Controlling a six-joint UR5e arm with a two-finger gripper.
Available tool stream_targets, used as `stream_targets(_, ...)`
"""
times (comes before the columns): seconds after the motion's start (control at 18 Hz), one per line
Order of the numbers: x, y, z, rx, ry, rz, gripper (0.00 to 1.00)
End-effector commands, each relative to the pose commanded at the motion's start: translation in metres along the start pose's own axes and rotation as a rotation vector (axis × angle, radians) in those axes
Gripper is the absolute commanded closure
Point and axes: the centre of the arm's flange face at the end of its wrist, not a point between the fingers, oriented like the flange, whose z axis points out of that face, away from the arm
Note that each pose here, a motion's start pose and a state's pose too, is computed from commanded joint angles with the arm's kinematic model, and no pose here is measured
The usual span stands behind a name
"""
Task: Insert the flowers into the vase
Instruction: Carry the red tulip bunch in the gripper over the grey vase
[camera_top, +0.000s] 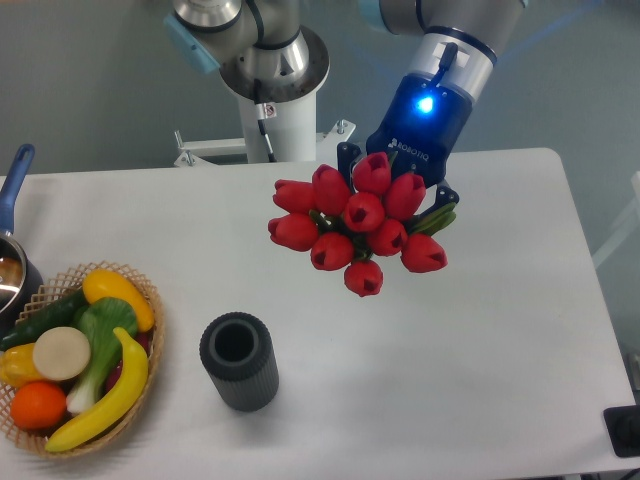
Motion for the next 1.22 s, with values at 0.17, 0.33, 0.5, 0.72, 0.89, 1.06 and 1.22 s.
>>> stream_targets(0.17, 0.0, 0.001, 0.002, -0.002, 0.003, -0.001, 0.75)
stream_targets(0.33, 0.006, -0.003, 0.005, -0.001, 0.013, -0.007, 0.75)
stream_targets(0.5, 0.005, -0.005, 0.006, 0.001, 0.012, -0.017, 0.75)
stream_targets(0.72, 0.013, -0.012, 0.021, 0.004, 0.036, 0.016, 0.75)
stream_targets(0.89, 0.016, -0.019, 0.032, 0.019, 0.04, 0.061, 0.75)
stream_targets(1.06, 0.026, -0.024, 0.048, 0.029, 0.057, 0.1, 0.75)
stream_targets(1.22, 0.038, -0.043, 0.069, 0.051, 0.085, 0.169, 0.75)
